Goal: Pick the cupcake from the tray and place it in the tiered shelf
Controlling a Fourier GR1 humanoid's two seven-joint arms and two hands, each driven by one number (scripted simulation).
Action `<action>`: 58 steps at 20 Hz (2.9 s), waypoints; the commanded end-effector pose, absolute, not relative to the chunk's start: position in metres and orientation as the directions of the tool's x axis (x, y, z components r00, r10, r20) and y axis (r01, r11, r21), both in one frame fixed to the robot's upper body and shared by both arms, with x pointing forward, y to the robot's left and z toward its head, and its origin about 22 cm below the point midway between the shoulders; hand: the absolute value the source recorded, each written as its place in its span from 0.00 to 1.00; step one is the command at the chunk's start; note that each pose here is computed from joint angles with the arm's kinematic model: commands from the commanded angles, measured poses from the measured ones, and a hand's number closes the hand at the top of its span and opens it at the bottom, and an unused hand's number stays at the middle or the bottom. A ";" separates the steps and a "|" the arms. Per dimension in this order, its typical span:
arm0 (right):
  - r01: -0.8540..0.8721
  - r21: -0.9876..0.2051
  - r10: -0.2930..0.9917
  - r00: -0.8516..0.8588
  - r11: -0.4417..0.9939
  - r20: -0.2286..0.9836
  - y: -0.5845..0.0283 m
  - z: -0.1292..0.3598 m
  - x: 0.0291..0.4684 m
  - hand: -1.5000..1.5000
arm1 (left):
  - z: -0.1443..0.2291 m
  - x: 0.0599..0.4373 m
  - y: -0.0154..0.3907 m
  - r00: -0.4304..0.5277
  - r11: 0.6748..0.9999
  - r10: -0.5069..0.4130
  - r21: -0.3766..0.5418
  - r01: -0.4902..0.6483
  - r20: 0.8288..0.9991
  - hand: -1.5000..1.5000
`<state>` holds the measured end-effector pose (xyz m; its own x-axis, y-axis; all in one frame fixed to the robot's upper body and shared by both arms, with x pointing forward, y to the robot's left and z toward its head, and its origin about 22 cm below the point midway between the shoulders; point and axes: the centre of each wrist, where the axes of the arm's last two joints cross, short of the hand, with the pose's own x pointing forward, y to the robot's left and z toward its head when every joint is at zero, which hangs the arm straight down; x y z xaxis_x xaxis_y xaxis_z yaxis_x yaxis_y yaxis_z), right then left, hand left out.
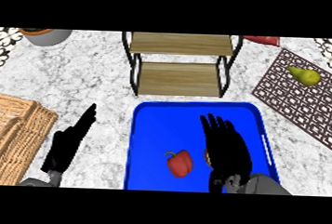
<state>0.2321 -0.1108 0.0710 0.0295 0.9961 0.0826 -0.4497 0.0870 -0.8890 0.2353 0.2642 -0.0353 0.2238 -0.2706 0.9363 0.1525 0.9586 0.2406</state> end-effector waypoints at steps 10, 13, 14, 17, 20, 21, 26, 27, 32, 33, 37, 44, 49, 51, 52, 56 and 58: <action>-0.486 -0.874 0.996 0.081 0.009 -0.035 -0.123 0.044 0.247 0.00 | -0.053 0.238 0.271 0.218 0.960 -0.266 0.237 0.149 0.939 0.50; -0.495 -0.869 0.994 0.096 -0.004 -0.059 -0.128 0.046 0.256 0.00 | -0.041 0.233 0.261 0.235 0.961 -0.265 0.238 0.140 0.935 0.50; -0.491 -0.871 0.996 0.069 -0.011 -0.051 -0.131 0.035 0.239 0.00 | -0.032 0.247 0.259 0.221 0.961 -0.268 0.244 0.132 0.938 0.50; -0.501 -0.865 0.993 0.088 -0.019 -0.073 -0.117 0.034 0.259 0.00 | -0.044 0.235 0.274 0.208 0.959 -0.273 0.250 0.134 0.939 0.50; -0.506 -0.863 0.995 0.084 -0.010 -0.061 -0.134 0.025 0.250 0.00 | -0.030 0.246 0.275 0.217 0.962 -0.261 0.234 0.144 0.941 0.50; -0.503 -0.864 0.996 0.067 -0.024 -0.066 -0.133 0.030 0.262 0.00 | -0.034 0.247 0.284 0.221 0.961 -0.257 0.225 0.158 0.941 0.50; -0.507 -0.860 0.998 -0.041 -0.057 -0.043 -0.135 0.011 0.255 1.00 | -0.024 0.234 0.266 0.235 0.962 -0.260 0.232 0.141 0.937 0.50; -0.513 -0.858 0.999 -0.032 -0.011 0.007 -0.126 0.032 0.257 1.00 | -0.037 0.242 0.262 0.223 0.956 -0.276 0.244 0.162 0.935 0.50; -0.475 -0.880 0.999 -0.038 -0.025 -0.008 -0.113 0.009 0.265 1.00 | -0.041 0.226 0.252 0.237 0.963 -0.262 0.239 0.121 0.936 0.50; -0.450 -0.893 0.999 -0.041 -0.026 -0.009 -0.102 -0.009 0.260 1.00 | -0.029 0.249 0.276 0.210 0.962 -0.266 0.244 0.125 0.941 0.50; -0.361 -0.932 1.000 -0.022 -0.028 -0.021 -0.113 0.017 0.259 1.00 | -0.050 0.239 0.265 0.220 0.960 -0.270 0.243 0.139 0.937 0.50; -0.268 -0.927 0.921 0.356 0.263 0.159 -0.116 0.049 0.238 1.00 | -0.030 0.232 0.286 0.252 0.964 -0.258 0.230 0.135 0.933 0.50; -0.127 -0.943 0.895 0.376 0.307 0.240 -0.121 0.094 0.216 1.00 | -0.032 0.253 0.278 0.233 0.962 -0.266 0.244 0.121 0.935 0.50; -0.046 -0.953 0.890 0.374 0.299 0.262 -0.111 0.123 0.207 1.00 | -0.042 0.235 0.265 0.224 0.960 -0.266 0.238 0.145 0.938 0.50; -0.009 -0.958 0.889 0.375 0.286 0.262 -0.118 0.133 0.189 1.00 | -0.039 0.244 0.267 0.238 0.961 -0.270 0.246 0.129 0.933 0.50; 0.157 -0.957 0.892 0.349 0.246 0.286 -0.124 0.180 0.199 1.00 | -0.040 0.237 0.272 0.231 0.959 -0.273 0.248 0.135 0.934 0.50; 0.263 -0.901 0.861 0.295 0.344 0.415 -0.119 0.187 0.197 1.00 | -0.042 0.239 0.261 0.222 0.961 -0.266 0.239 0.138 0.938 0.50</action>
